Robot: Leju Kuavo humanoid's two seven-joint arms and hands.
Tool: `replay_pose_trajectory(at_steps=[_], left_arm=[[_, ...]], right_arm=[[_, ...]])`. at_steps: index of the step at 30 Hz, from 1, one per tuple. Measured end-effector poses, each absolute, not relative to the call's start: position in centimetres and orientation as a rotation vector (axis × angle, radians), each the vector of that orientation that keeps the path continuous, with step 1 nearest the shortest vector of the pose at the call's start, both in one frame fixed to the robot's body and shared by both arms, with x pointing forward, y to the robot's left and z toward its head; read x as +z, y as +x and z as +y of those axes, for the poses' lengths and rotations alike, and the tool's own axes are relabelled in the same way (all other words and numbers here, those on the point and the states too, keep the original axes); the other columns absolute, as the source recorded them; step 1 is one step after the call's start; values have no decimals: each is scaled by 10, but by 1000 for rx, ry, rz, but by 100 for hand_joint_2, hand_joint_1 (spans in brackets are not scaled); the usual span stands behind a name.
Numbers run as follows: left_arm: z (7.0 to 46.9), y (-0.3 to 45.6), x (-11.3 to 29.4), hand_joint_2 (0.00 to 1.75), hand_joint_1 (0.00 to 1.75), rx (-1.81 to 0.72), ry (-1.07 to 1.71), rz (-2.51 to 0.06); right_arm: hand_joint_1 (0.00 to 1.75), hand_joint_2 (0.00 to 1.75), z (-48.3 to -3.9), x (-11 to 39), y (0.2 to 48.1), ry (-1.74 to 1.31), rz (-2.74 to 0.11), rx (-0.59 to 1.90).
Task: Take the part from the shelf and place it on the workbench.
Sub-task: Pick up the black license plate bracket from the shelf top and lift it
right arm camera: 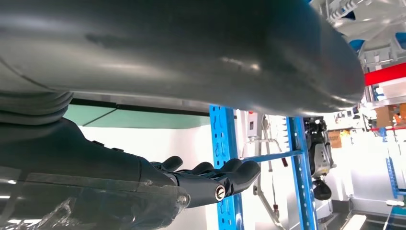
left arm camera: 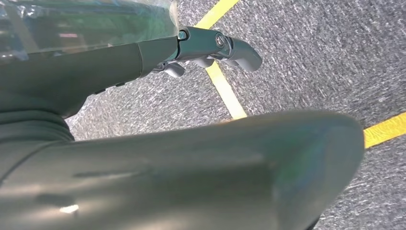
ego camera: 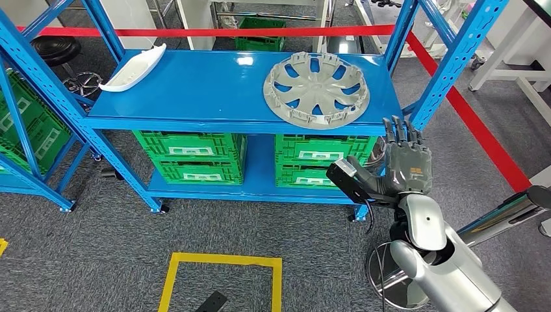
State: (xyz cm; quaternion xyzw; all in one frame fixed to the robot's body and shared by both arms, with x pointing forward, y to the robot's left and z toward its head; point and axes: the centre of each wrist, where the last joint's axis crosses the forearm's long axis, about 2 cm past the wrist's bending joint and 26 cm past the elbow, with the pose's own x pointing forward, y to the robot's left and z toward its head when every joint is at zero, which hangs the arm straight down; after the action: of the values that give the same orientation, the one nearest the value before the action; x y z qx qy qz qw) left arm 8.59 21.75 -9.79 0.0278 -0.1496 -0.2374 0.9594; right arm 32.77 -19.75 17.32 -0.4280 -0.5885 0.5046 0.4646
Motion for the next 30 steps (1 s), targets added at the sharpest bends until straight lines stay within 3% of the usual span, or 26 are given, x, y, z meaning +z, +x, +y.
replay_pose_trajectory(at_steps=[30], left_arm=[[218,90,-97,0,0,-503,69,-283]], right_arm=[[0,0,-190,167,321,-1010,-1443,1259]])
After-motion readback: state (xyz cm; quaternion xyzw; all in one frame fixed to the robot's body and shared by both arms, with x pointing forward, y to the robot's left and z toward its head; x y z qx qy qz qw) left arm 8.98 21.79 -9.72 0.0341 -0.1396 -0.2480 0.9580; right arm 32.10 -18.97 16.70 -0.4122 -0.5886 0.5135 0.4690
